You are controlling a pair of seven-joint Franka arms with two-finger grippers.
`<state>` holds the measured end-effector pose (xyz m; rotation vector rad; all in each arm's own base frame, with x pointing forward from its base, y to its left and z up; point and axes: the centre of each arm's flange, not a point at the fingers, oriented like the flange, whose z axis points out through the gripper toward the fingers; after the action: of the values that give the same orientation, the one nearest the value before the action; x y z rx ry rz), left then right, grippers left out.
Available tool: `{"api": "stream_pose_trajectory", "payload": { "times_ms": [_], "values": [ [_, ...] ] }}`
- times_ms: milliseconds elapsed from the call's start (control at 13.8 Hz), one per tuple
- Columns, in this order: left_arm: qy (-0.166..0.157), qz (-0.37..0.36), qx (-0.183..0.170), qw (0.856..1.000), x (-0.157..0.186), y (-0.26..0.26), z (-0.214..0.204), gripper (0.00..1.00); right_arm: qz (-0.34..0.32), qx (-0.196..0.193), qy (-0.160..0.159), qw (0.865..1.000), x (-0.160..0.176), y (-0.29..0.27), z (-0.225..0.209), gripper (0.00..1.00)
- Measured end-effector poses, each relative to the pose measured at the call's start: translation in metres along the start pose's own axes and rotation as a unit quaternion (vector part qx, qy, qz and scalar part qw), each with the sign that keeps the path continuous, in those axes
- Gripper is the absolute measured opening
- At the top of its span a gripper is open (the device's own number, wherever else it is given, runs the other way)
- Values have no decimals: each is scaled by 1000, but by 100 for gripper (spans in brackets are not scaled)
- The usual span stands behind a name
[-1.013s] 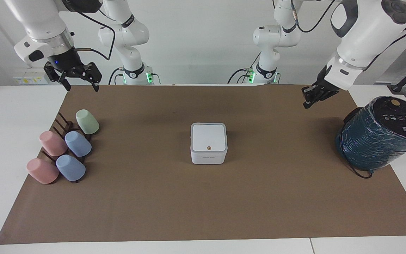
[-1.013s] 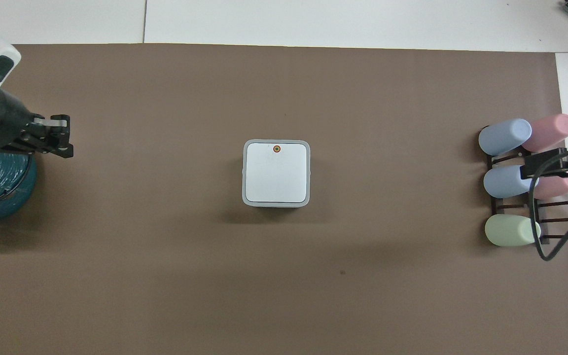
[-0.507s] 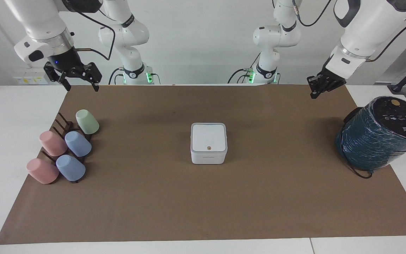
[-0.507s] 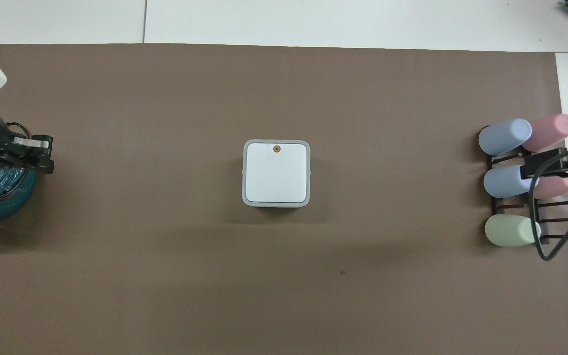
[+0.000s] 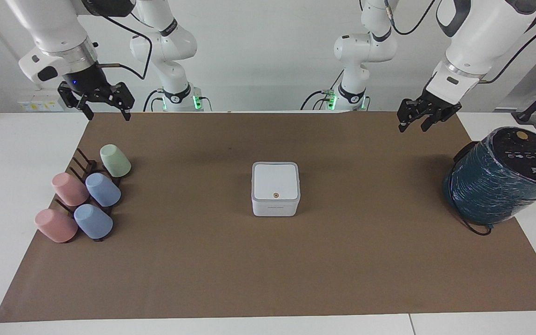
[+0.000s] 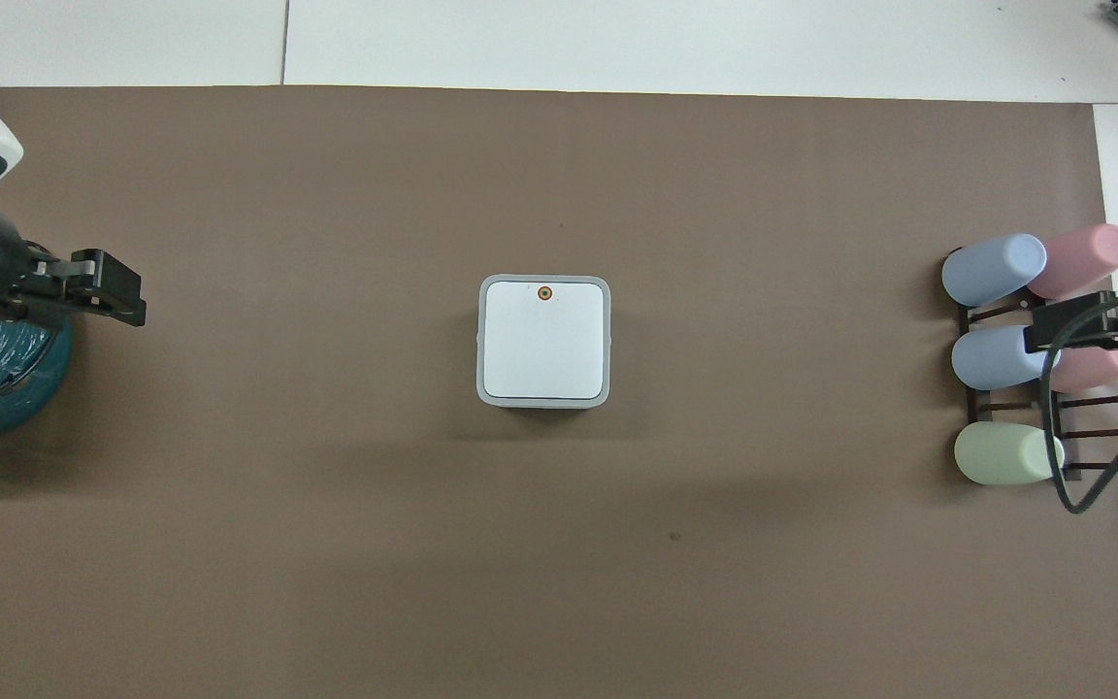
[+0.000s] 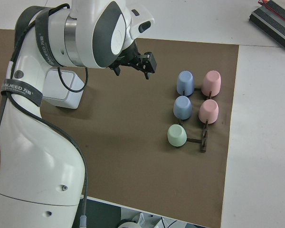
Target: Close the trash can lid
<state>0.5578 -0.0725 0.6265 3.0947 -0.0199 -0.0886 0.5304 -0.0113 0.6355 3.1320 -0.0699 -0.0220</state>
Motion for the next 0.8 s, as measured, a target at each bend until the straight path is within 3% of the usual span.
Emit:
{"api": "stream_pose_trajectory", "payload": {
  "times_ms": [145,796],
  "values": [
    [9,0,3,1000,2,-1,-1,100,0,0,0,1000,0,0,0,100],
    [55,40,24,997,13,-5,-6,100,0,0,0,1000,0,0,0,100]
  ]
}}
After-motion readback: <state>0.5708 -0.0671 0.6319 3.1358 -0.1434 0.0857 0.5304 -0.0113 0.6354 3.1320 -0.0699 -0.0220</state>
